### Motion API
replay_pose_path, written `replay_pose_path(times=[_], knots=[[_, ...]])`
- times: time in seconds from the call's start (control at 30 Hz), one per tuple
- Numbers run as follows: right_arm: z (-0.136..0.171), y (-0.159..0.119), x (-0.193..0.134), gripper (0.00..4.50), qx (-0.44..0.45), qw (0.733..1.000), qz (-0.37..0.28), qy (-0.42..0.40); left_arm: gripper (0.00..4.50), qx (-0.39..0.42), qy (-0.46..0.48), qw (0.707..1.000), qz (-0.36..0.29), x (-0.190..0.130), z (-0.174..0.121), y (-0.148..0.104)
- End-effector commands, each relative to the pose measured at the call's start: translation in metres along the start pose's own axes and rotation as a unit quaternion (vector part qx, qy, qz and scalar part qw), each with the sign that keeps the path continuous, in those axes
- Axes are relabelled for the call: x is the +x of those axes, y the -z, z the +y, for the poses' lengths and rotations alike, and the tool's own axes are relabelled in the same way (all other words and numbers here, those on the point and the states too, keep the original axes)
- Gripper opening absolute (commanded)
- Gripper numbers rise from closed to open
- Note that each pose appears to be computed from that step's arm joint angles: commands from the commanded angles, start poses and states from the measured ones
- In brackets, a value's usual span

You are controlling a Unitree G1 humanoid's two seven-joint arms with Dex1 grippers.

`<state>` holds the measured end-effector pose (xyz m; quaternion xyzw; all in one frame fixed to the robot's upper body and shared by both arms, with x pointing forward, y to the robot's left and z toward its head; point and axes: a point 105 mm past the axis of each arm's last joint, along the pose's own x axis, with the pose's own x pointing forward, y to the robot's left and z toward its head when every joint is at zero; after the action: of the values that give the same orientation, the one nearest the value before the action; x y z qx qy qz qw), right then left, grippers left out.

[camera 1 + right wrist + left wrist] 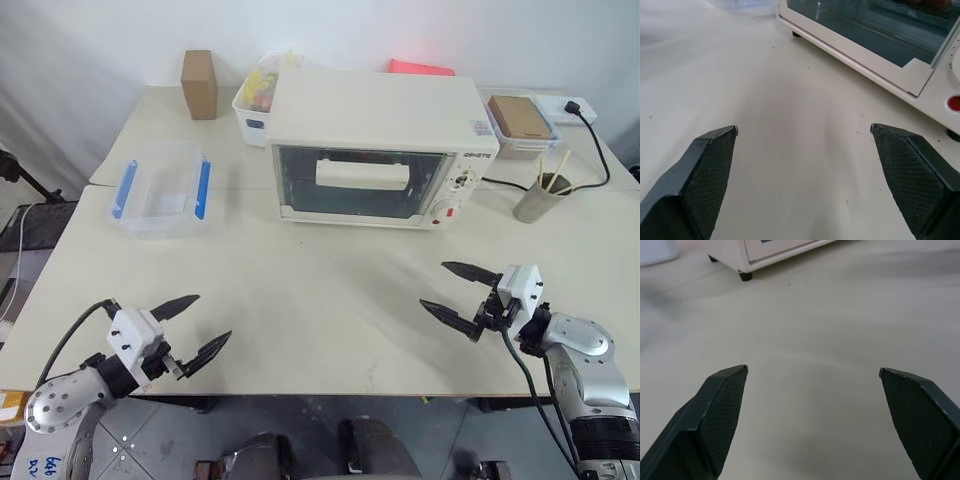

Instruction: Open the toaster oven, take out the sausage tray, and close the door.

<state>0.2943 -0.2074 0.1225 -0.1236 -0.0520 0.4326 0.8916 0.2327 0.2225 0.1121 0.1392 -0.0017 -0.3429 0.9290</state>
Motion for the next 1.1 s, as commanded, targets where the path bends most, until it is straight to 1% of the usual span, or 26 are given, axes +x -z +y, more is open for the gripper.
replay_pose_path(times=[0.03, 0.07, 0.1, 0.13, 0.17, 0.2, 0.23, 0.3, 0.4, 0.47, 0.57, 0.73, 0.9, 0.97, 1.1], knots=[[-0.003, -0.020, 0.004, 4.46, -0.011, 1.000, -0.028, 0.003, 4.50, 0.020, 0.003, 1.000, -0.008, 0.002, 0.003, -0.006], [-0.002, -0.024, 0.007, 4.46, -0.006, 0.999, -0.034, -0.001, 4.50, 0.025, 0.008, 1.000, -0.011, 0.003, 0.004, -0.008], [-0.004, -0.039, 0.016, 4.46, 0.017, 0.998, -0.060, 0.000, 4.50, 0.008, 0.026, 0.999, -0.033, 0.007, 0.006, -0.020], [-0.008, -0.056, 0.025, 4.46, 0.048, 0.995, -0.089, 0.005, 4.50, -0.028, 0.056, 0.996, -0.068, 0.010, 0.005, -0.036], [-0.009, -0.067, 0.031, 4.46, 0.069, 0.992, -0.106, 0.006, 4.50, -0.052, 0.080, 0.991, -0.092, 0.011, 0.004, -0.047], [-0.009, -0.075, 0.037, 4.46, 0.070, 0.992, -0.108, -0.004, 4.50, -0.071, 0.082, 0.985, -0.134, 0.015, 0.009, -0.063], [-0.010, -0.079, 0.042, 4.46, 0.066, 0.992, -0.106, -0.010, 4.50, -0.090, 0.064, 0.980, -0.166, 0.017, 0.016, -0.072], [-0.015, -0.085, 0.048, 4.46, 0.061, 0.993, -0.105, -0.004, 4.50, -0.096, 0.053, 0.977, -0.181, 0.021, 0.022, -0.079], [-0.023, -0.094, 0.058, 4.46, 0.071, 0.990, -0.118, 0.001, 4.50, -0.096, 0.074, 0.975, -0.187, 0.027, 0.017, -0.087], [-0.026, -0.097, 0.063, 4.46, 0.073, 0.990, -0.121, 0.001, 4.50, -0.099, 0.080, 0.974, -0.189, 0.032, 0.016, -0.090], [-0.030, -0.097, 0.073, 4.46, 0.074, 0.990, -0.122, -0.001, 4.50, -0.094, 0.090, 0.975, -0.181, 0.038, 0.009, -0.089], [-0.032, -0.103, 0.084, 4.46, 0.080, 0.988, -0.134, -0.005, 4.50, -0.100, 0.088, 0.975, -0.177, 0.039, 0.004, -0.086], [-0.023, -0.114, 0.091, 4.46, 0.057, 0.986, -0.148, -0.042, 4.50, -0.110, 0.077, 0.976, -0.174, 0.039, 0.002, -0.081], [-0.013, -0.118, 0.089, 4.46, 0.040, 0.985, -0.152, -0.068, 4.50, -0.114, 0.077, 0.976, -0.171, 0.041, 0.001, -0.079], [-0.001, -0.110, 0.086, 4.46, 0.008, 0.986, -0.130, -0.105, 4.50, -0.117, 0.077, 0.975, -0.170, 0.044, 0.003, -0.078]])
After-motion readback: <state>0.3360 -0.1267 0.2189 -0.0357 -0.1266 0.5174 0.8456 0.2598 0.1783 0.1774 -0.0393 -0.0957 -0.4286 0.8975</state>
